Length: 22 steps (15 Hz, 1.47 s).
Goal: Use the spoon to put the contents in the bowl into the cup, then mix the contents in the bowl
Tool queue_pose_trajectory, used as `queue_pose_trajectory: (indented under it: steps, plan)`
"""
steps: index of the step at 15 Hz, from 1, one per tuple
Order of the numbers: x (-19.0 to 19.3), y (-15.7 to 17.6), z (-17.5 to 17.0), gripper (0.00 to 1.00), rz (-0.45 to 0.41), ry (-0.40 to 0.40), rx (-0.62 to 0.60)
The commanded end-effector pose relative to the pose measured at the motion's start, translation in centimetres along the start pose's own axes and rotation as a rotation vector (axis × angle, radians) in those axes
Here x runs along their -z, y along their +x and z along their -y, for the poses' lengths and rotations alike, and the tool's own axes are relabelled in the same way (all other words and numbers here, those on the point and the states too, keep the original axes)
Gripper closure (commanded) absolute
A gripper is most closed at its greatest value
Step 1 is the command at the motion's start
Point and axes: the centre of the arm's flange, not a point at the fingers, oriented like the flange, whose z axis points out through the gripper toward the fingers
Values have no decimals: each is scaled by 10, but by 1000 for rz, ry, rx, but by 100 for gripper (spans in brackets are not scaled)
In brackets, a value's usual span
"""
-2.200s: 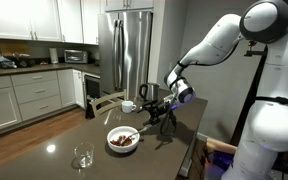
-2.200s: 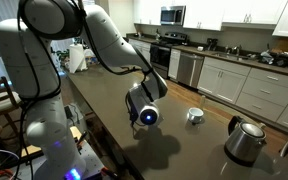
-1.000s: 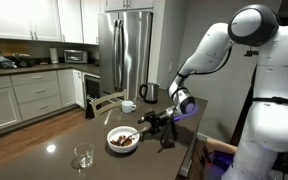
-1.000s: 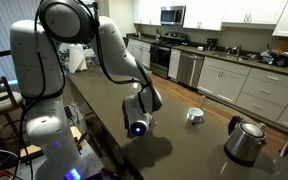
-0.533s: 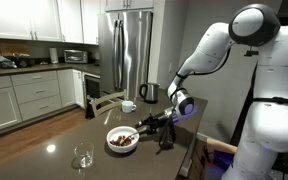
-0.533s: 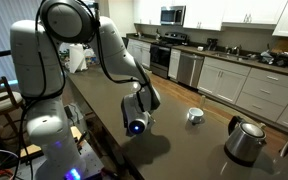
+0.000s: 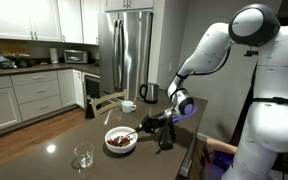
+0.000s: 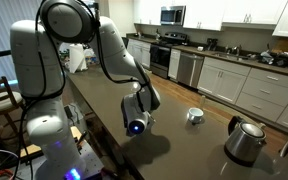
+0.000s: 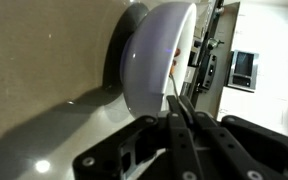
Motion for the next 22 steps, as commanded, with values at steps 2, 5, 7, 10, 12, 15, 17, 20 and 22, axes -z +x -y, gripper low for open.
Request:
queue_pose_trajectory:
  steps: [2,5,7,10,12,15,17,20,22]
  plan:
    - [0,-2,1,96,-32,1,24]
    - [6,-1,8,96,-47,-13,40]
    - [10,0,13,96,-62,-16,64]
    - [15,5,22,96,-94,-18,117]
    - [18,9,27,96,-117,-27,141]
    - [20,14,29,96,-146,-49,173]
    - [21,17,32,96,-163,-63,186]
    - [24,20,36,96,-168,-91,171]
    - [26,23,40,96,-171,-101,166]
